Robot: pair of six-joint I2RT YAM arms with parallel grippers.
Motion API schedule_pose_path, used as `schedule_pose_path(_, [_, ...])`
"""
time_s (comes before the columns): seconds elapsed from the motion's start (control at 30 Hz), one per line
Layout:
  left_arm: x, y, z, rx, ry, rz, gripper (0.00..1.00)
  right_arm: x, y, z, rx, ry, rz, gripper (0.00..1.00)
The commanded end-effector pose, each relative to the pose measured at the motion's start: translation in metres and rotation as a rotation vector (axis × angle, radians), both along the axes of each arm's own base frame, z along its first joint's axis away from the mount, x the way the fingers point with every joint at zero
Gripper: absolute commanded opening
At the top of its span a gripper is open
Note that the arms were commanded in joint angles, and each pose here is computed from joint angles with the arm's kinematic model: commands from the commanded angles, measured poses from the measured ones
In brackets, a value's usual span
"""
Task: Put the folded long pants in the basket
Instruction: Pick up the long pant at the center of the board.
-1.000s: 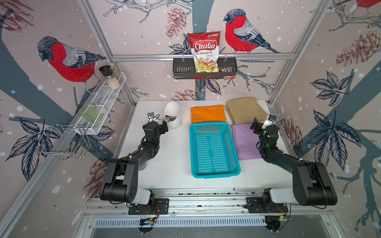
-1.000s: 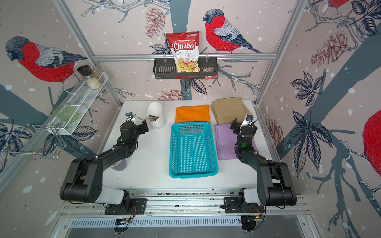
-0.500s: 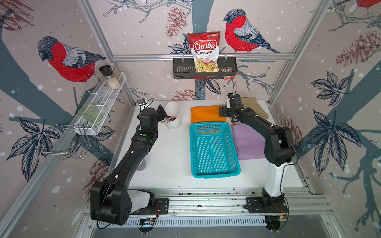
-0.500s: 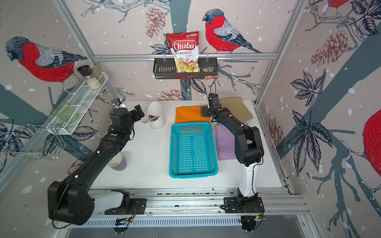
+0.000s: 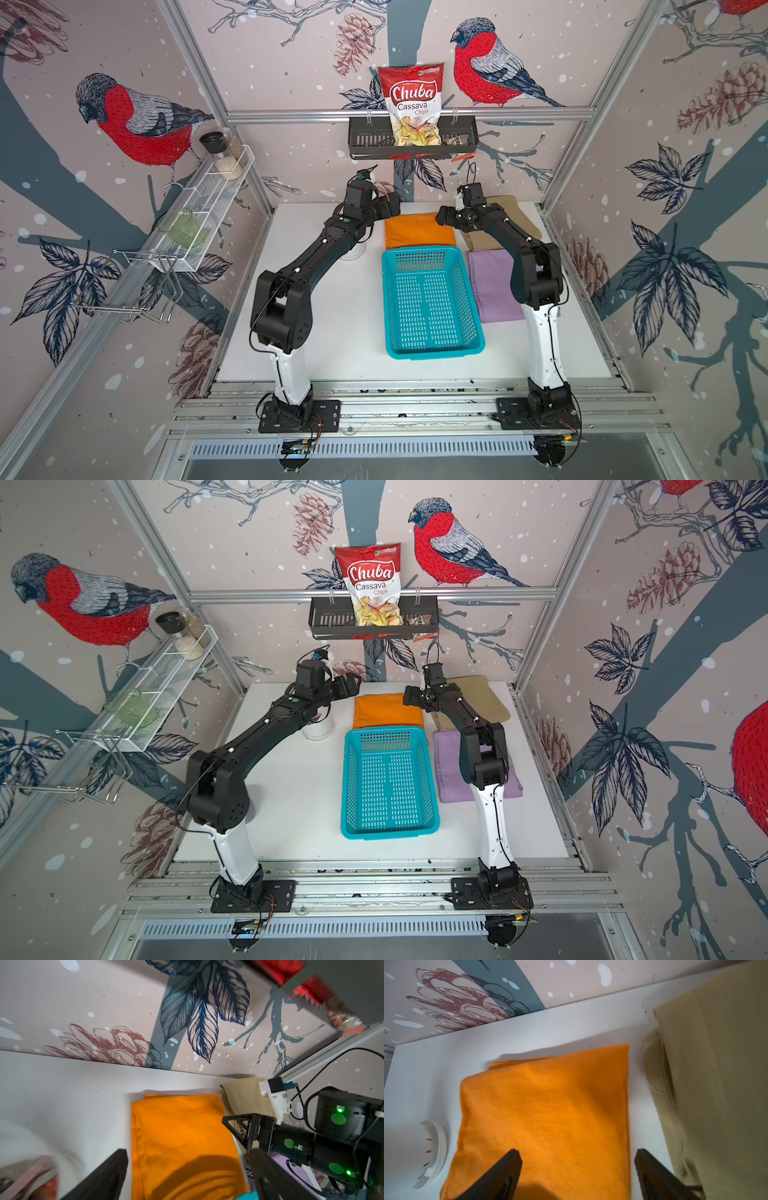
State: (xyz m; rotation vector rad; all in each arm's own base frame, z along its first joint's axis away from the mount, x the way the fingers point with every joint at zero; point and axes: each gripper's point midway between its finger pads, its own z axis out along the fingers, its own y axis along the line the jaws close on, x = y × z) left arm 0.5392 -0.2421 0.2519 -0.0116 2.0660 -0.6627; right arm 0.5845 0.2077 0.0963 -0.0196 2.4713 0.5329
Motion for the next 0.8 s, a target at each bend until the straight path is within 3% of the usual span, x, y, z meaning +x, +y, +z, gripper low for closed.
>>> schedule_pose_path(0.0, [0.0,-0.03,-0.03,-0.03,0.122,-0.106,0.95,-0.006,0.003,-0.015,0.056,0.063,-0.004,0.9])
schedule_pose_path(0.2, [0.016,-0.042,-0.07,-0.002,0.201,-0.12,0.95,-0.012,0.002,-0.047,0.043,0.122,-0.019,0.9])
schedule_pose_path(0.53, [0.018,-0.042,-0.084,0.03,0.214,-0.124,0.95,-0.013,0.007,-0.084,0.1,0.19,-0.037,0.88])
schedule_pose_path(0.67, [0.019,-0.039,-0.085,0.026,0.218,-0.129,0.95,-0.013,0.019,-0.086,0.145,0.191,-0.013,0.8])
schedule_pose_path(0.77, [0.021,-0.034,-0.088,0.007,0.232,-0.128,0.95,-0.013,0.027,-0.088,0.184,0.198,-0.002,0.62])
